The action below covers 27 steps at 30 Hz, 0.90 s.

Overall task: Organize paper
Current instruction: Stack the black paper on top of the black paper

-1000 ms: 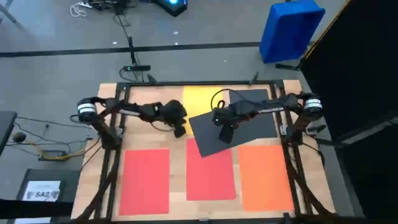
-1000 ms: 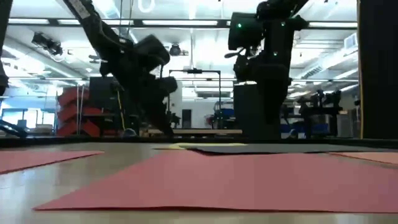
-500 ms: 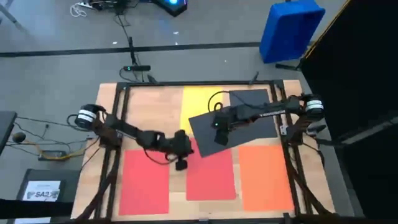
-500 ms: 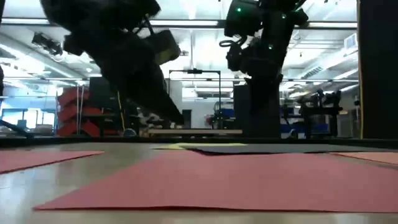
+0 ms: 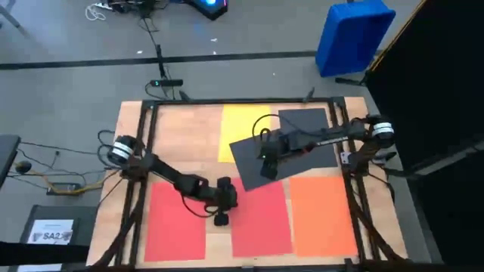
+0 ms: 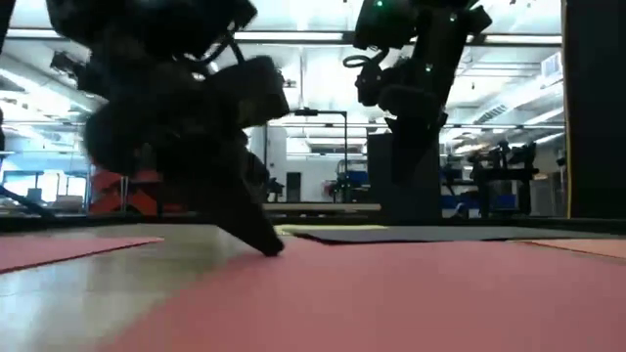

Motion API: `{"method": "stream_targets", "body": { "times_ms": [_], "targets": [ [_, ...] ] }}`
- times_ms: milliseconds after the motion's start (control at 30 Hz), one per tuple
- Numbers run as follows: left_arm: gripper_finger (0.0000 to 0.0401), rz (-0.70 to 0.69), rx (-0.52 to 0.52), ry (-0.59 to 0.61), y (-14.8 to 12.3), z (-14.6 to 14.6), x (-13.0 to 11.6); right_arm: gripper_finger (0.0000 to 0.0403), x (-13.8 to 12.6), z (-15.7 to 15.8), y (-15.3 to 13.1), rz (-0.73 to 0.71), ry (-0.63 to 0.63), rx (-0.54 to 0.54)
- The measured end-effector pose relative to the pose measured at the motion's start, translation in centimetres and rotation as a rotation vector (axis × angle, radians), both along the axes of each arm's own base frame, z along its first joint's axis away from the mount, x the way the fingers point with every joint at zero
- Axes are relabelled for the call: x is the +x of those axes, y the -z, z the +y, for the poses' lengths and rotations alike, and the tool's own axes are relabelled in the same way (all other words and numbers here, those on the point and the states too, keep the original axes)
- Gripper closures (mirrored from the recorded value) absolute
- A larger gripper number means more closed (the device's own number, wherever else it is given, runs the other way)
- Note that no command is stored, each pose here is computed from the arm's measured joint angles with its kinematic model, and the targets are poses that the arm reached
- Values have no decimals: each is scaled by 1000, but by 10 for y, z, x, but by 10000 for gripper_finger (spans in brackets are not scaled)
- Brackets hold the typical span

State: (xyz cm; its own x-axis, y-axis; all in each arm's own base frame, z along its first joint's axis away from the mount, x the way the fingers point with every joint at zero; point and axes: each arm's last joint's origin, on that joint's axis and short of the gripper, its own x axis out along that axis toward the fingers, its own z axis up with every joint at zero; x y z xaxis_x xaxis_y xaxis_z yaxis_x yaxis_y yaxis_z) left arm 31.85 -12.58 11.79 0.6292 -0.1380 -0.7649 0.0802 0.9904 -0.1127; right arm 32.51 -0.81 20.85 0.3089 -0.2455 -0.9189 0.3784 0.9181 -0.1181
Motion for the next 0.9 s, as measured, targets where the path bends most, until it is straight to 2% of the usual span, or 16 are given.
{"method": "stream_targets", "body": {
  "times_ms": [133, 333, 533, 633, 700, 900],
  "targets": [
    [401, 81, 41, 16, 1, -2, -5, 259, 0, 0, 0, 2, -4, -2],
    [401, 65, 40, 4, 0, 1, -1, 259, 0, 0, 0, 6, -12, -4],
    [401, 31, 38, -6, -21, 4, 1, 259, -5, 0, 1, 56, -26, -28],
    [401, -38, 45, -5, -46, 6, -2, 259, -9, 0, -3, 72, -39, -32],
    [401, -75, 98, -17, -60, 10, -6, 259, -13, 0, -8, 77, -49, -35],
    [384, -93, 399, -28, -74, 34, -10, 259, -21, 0, -26, 21, -75, -46]
  ]
}}
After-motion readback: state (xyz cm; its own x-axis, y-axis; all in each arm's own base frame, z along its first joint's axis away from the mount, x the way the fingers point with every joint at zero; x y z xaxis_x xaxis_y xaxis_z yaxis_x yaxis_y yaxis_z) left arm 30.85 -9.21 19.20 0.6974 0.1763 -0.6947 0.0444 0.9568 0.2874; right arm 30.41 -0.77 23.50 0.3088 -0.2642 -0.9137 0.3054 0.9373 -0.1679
